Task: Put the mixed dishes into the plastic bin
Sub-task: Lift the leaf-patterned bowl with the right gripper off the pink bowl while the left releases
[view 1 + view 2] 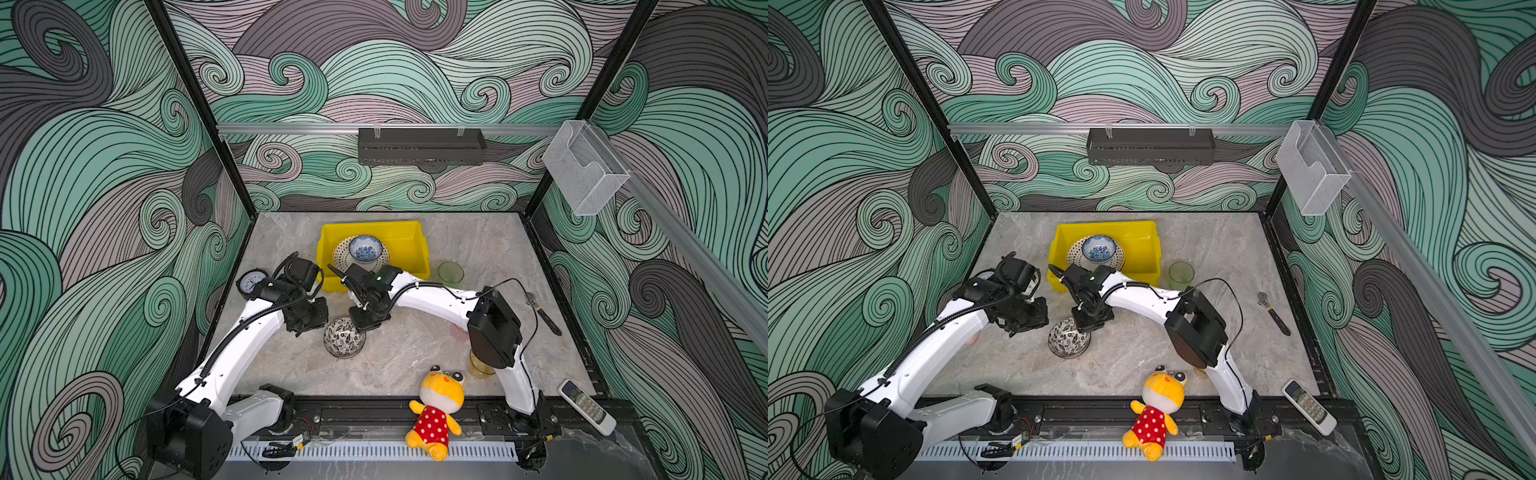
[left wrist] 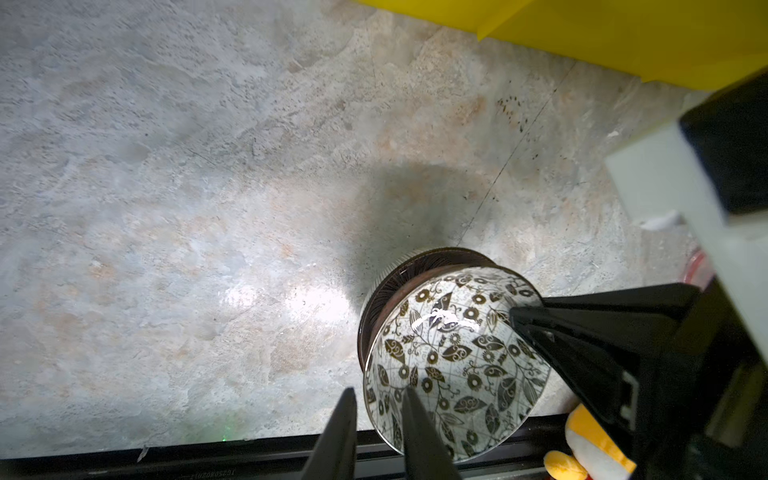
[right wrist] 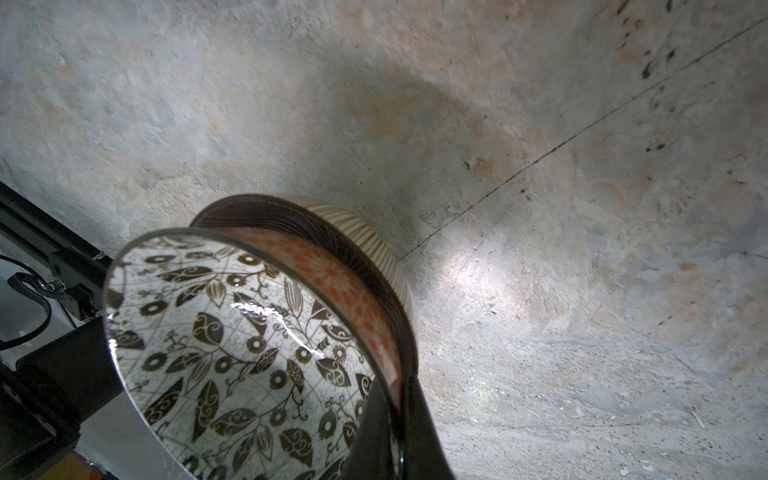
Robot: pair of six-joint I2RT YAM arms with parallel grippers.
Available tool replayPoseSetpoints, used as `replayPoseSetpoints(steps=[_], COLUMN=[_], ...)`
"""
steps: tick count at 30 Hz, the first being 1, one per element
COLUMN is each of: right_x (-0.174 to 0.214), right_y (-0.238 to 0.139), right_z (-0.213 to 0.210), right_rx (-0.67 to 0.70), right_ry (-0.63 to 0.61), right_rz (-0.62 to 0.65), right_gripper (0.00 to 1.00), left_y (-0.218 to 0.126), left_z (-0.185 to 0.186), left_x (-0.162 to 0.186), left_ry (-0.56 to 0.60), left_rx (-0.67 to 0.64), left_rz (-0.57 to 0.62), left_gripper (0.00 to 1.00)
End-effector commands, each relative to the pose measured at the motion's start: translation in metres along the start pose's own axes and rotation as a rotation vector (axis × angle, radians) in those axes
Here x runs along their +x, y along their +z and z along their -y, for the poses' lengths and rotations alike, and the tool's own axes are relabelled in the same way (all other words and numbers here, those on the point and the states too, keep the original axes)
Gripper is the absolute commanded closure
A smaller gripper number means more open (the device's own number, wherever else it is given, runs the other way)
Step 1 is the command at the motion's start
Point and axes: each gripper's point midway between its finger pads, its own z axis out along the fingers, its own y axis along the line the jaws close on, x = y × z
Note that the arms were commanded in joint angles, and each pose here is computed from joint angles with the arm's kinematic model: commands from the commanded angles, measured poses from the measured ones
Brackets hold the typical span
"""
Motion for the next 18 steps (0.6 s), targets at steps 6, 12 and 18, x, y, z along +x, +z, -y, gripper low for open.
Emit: replayPoseSetpoints(steps=[6, 12, 18], right_x=[-0.013, -0.017, -0.022], right_y=[-0.047, -0.057, -0.067], right_z=[-0.016, -0.015, -0.016], right_rx=[-0.025, -0.015, -0.005], right_ry=[-0.051, -0.057, -0.067], right_rz=[0.119, 0.151, 0.189], right_gripper=[1.00, 1.00, 1.00], left_y=[-0.026, -0.039, -0.050], left_z=[-0.009, -0.006, -0.006], left_x=[-0.013, -0.020, -0.027], left_ry=[0.002, 0.000, 0.011], left_rx=[-0.040, -0.021, -0.015], left_rz=[0.101, 0.161, 0.221], left_gripper=[0.75, 0.75, 0.74])
